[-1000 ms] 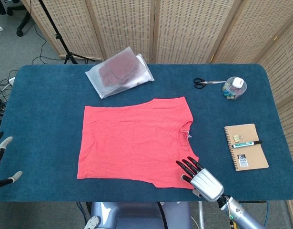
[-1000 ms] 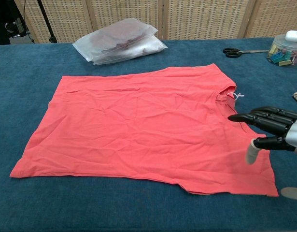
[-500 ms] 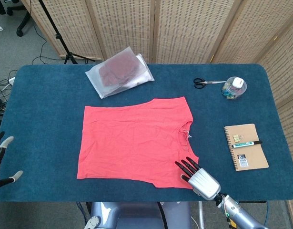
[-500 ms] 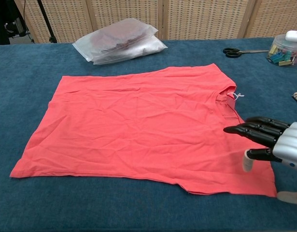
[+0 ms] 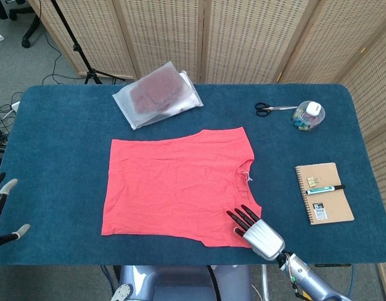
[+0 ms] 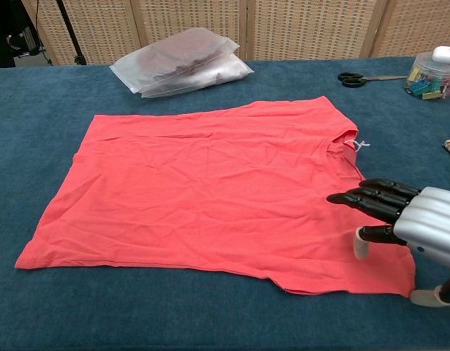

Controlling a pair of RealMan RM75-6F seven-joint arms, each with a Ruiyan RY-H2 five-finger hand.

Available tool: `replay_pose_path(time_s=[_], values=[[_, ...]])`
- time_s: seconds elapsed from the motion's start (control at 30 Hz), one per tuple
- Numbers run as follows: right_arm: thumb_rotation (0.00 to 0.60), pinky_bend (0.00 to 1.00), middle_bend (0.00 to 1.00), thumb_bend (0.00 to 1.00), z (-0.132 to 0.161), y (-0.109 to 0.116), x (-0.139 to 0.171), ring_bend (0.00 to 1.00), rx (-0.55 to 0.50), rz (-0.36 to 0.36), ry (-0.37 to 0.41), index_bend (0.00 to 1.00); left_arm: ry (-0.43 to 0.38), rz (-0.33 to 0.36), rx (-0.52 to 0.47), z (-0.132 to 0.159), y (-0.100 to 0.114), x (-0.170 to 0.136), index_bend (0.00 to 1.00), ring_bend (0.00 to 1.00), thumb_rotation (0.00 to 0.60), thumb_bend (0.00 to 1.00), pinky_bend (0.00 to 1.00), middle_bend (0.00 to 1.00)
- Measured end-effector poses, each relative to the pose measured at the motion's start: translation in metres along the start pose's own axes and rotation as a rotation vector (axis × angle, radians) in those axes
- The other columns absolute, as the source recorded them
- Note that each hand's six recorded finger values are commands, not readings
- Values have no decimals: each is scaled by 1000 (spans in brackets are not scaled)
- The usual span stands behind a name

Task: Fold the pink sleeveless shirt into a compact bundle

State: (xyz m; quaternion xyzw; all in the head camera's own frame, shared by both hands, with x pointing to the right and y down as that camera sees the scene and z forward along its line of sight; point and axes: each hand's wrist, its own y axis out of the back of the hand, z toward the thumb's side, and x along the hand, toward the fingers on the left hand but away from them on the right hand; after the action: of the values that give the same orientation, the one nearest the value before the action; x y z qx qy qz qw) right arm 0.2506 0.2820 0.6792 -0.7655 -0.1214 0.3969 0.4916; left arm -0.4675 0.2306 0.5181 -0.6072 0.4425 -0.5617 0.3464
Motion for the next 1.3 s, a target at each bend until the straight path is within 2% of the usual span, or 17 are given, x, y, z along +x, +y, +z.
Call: replay_pose_path(time_s=[0.13, 0.33, 0.77, 0.93, 1.2, 1.3], values=[[600, 0, 47, 234, 0, 1, -3, 0, -17, -11, -5, 423, 2, -1, 0, -1, 0, 0, 0, 0, 600, 0, 0, 0], [600, 0, 58, 329, 0, 3, -7, 0, -41, -38, -9, 435, 4, -1, -1, -1, 0, 0, 0, 0, 600, 0, 0, 0], [600, 0, 75, 363, -2, 0, -8, 0, -60, -49, -1, 551, 4, -10, 5, 0, -3, 1, 0, 0, 600, 0, 0, 0], [600, 0, 89, 414, -3, 0, -10, 0, -67, -66, 4, 586, -13, -21, 3, 3, -6, 1, 0, 0, 600, 0, 0, 0], [600, 0, 91, 414, -4, 2, -12, 0, -79, -86, 6, 607, -108, -58, 5, 17, -22, 4, 2, 0, 600, 0, 0, 0], [600, 0, 91, 414, -5, 3, -13, 0, -84, -90, 3, 610, -154, -81, 16, 23, -34, 5, 73, 0, 600, 0, 0, 0]])
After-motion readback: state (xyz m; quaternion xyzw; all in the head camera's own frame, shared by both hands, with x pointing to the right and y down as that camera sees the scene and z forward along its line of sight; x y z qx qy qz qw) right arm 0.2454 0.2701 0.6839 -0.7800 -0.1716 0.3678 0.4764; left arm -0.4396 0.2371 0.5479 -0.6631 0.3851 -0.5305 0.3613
